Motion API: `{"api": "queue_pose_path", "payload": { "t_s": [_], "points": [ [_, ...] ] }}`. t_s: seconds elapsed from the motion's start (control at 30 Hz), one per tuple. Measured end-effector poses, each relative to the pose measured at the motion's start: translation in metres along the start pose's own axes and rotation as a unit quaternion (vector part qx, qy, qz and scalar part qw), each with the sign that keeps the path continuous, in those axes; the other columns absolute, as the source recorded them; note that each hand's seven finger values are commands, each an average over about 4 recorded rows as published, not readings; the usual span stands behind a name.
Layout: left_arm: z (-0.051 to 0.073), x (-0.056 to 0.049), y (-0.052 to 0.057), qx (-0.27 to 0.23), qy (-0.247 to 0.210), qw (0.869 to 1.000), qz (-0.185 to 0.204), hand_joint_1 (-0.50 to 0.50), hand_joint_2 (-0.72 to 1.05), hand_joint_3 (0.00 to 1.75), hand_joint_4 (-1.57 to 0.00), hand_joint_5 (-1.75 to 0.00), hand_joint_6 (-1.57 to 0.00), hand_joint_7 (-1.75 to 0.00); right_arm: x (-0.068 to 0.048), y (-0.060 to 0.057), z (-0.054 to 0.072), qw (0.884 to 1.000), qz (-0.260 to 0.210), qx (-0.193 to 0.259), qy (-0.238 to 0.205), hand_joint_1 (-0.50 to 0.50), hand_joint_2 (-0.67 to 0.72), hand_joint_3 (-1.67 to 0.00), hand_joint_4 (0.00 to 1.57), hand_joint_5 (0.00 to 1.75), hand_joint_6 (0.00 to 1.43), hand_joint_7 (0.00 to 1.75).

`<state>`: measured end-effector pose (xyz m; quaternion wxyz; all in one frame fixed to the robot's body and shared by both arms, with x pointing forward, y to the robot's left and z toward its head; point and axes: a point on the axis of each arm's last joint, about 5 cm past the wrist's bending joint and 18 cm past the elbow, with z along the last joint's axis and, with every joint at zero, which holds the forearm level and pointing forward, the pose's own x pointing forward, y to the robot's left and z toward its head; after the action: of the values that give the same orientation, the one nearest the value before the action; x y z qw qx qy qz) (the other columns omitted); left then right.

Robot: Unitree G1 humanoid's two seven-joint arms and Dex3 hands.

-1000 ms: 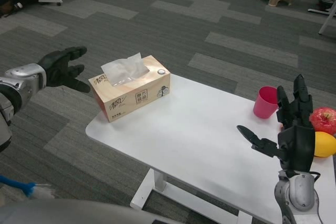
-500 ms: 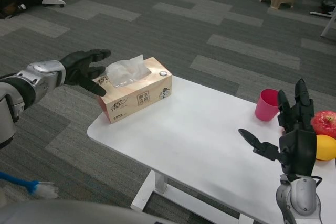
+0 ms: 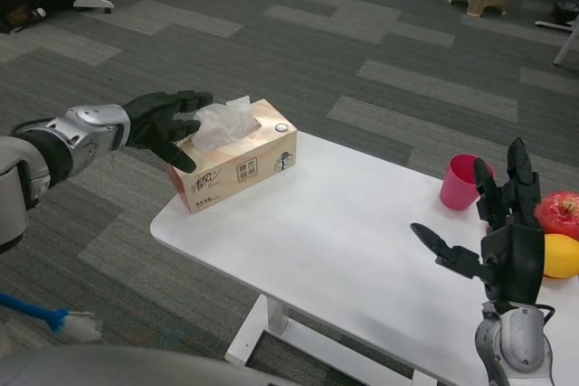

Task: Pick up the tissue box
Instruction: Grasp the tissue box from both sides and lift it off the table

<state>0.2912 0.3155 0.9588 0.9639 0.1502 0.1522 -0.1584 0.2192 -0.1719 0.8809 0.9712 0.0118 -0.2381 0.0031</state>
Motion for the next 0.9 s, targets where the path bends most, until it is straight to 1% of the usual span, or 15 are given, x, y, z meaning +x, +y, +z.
{"api": "queue_pose_path", "payload": {
  "t_s": [0.57,0.77,0.9],
  "points": [
    [0.003,0.009,-0.013,0.031,0.011,0.999,-0.041,0.50,1.05,0.09,0.00,0.00,0.00,0.00,0.001,0.000,0.000,1.000,0.000,0.001,-0.002,-0.21,-0.29,-0.32,0.31,0.10,0.00,0.07],
    [0.001,0.010,-0.015,0.038,0.017,0.998,-0.048,0.50,1.05,0.09,0.00,0.00,0.00,0.00,0.001,0.001,0.000,1.000,0.000,0.001,-0.002,-0.21,-0.29,-0.32,0.31,0.10,0.00,0.07],
    [0.002,0.011,-0.017,0.041,0.017,0.998,-0.054,0.50,1.05,0.09,0.00,0.00,0.00,0.00,0.001,0.001,0.000,1.000,0.000,0.001,-0.002,-0.21,-0.29,-0.32,0.34,0.10,0.00,0.07]
  ]
}}
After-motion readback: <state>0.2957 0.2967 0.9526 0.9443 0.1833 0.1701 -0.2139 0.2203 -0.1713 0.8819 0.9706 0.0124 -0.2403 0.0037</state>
